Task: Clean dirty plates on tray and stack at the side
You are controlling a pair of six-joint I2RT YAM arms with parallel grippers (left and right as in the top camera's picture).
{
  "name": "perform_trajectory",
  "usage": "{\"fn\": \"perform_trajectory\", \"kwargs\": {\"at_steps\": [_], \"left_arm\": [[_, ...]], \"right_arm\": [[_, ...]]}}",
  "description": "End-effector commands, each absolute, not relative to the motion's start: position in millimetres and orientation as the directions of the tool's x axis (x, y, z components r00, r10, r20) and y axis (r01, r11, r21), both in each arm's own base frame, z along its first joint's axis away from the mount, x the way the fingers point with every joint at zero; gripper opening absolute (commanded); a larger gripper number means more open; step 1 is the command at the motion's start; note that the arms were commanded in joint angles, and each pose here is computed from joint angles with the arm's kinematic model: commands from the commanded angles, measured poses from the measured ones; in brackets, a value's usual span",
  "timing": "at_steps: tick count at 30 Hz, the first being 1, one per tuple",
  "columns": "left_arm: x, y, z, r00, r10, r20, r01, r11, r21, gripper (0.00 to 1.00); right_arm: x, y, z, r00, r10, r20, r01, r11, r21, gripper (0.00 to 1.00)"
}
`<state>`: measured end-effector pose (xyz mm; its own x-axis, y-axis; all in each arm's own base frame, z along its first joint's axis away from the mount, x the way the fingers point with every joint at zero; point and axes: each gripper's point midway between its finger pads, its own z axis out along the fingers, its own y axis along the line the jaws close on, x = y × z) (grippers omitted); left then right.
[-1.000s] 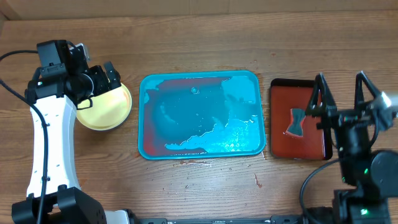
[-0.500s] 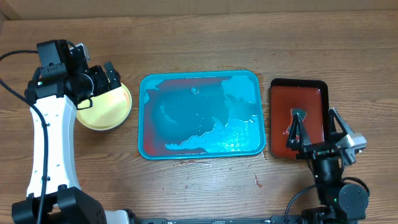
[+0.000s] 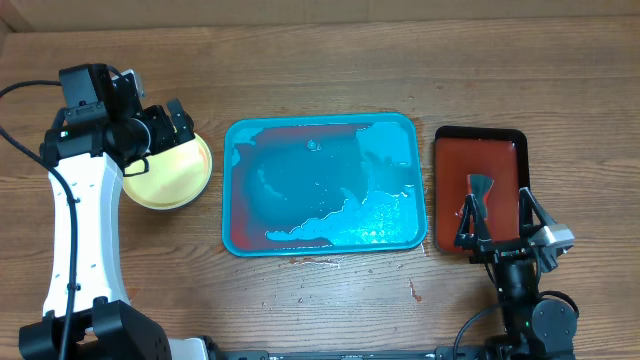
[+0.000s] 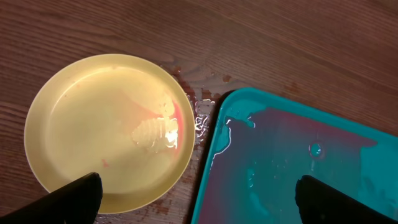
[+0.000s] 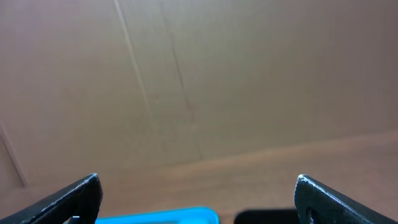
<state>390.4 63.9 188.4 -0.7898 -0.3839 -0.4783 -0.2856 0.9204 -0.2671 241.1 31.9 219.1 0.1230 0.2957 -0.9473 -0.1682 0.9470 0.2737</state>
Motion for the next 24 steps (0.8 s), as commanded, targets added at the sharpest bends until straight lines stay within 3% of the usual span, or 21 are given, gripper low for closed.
{"fn": "perform_trajectory", "kwargs": {"at_steps": [1, 4, 24], "left_arm": [[393, 62, 189, -0.797, -0.363, -0.483, -0.264, 0.928, -0.262, 1.00], [393, 62, 189, -0.797, -0.363, -0.483, -0.264, 0.928, -0.262, 1.00], [393, 62, 189, -0.797, -0.363, -0.483, -0.264, 0.928, -0.262, 1.00]], "right_arm": [[244, 27, 199, 0.063, 0.286, -0.956, -0.118, 0.953, 0.278, 1.00], [245, 27, 171, -0.045, 0.270, -0.962, -0.085, 0.958, 0.273, 1.00], [245, 27, 171, -0.041, 0.264, -0.964, -0.085, 0.960, 0.266, 1.00]]}}
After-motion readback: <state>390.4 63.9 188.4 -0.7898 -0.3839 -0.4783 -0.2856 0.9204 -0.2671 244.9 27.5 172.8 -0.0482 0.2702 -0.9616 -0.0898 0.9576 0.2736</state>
